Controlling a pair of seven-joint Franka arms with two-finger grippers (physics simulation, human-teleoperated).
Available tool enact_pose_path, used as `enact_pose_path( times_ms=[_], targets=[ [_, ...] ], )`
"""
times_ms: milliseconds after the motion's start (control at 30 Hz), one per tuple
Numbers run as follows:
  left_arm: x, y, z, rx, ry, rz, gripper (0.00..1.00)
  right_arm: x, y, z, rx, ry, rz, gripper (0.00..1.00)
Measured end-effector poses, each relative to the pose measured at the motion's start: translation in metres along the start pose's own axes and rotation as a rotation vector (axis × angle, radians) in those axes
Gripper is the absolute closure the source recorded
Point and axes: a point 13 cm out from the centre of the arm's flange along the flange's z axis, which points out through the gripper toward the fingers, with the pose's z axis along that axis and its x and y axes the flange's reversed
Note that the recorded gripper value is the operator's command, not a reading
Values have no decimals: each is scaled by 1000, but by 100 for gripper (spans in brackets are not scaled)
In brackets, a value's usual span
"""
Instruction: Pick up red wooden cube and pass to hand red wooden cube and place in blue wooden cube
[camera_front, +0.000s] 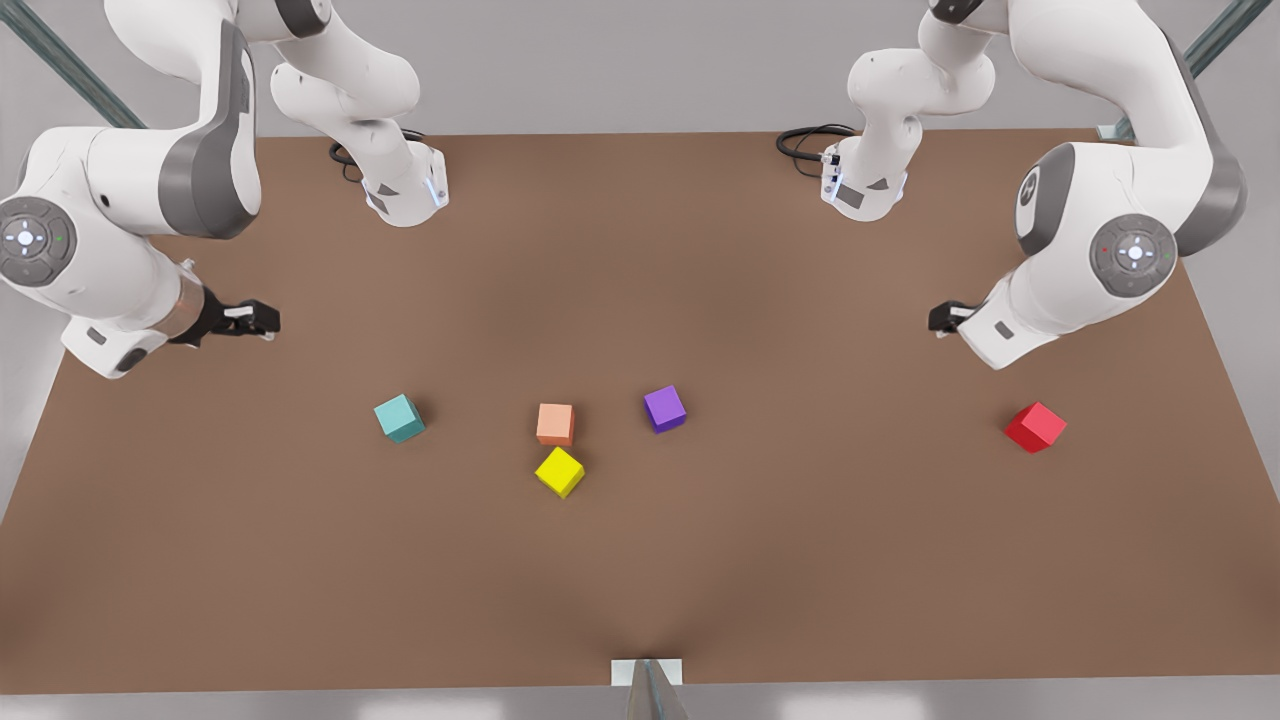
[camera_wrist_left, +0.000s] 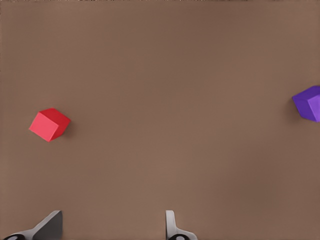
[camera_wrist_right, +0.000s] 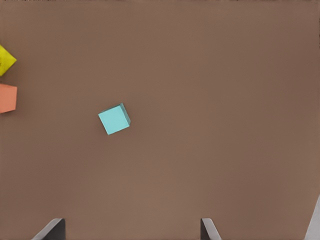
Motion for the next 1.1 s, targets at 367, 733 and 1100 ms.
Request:
enact_pose_path(
  times_ms=[367,733,1100],
  targets=[
    [-84,178,193,83,63,-266,0,-10,0,0,0,-32,-22,0],
    [-53,269,333,151,40,-699,0,-12,1,3,1,-31,-37,0],
    [-64,286,353,196,-34,-926,0,-12,6,5,2,-24,-51,0]
  ],
)
